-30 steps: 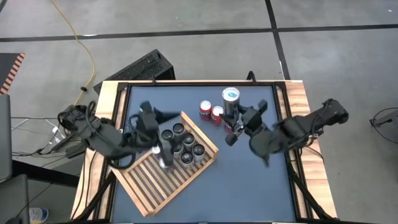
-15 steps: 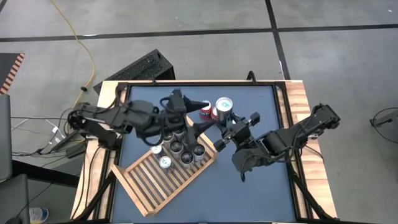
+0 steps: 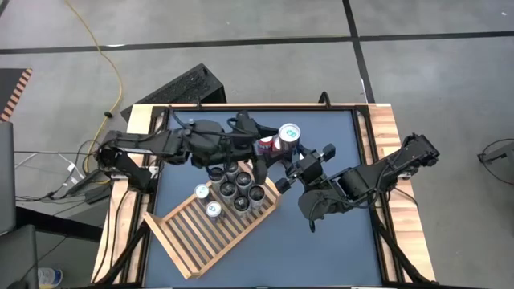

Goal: Place canned beverage on shelf
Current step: Put the blue soda can on the shelf aligned with the other blue soda cans

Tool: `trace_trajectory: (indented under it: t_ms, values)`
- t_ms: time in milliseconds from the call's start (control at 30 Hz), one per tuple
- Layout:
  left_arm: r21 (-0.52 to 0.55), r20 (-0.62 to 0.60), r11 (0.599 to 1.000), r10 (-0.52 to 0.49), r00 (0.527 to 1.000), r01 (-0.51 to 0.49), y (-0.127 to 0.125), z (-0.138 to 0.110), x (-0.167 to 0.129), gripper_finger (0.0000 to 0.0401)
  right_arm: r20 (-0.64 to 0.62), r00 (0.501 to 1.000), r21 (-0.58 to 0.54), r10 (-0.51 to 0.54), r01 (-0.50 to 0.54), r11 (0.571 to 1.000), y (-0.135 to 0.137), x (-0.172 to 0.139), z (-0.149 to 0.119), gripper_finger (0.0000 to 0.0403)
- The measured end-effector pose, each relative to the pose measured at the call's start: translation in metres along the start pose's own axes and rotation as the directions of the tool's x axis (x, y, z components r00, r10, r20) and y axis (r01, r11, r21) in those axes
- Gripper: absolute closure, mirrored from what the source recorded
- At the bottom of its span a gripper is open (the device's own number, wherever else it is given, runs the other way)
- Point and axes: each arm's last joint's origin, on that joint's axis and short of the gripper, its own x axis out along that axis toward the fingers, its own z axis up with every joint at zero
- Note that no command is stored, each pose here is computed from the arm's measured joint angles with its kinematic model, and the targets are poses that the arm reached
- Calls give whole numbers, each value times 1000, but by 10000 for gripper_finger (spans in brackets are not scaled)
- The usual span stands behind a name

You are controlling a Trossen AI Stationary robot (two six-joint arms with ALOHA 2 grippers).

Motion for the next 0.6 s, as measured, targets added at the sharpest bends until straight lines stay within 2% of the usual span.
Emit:
trace_trajectory:
  t_ms: [233, 600]
  values:
    - [10, -5, 1000, -2, 1000, 2, 0, -8, 12, 109, 2, 1000, 35, 8, -8, 999, 1, 0, 3, 242]
    - [24, 13, 1000, -21, 1000, 21, -1, -14, 24, 115, -8, 999, 24, 39, -39, 999, 2, -3, 2, 242]
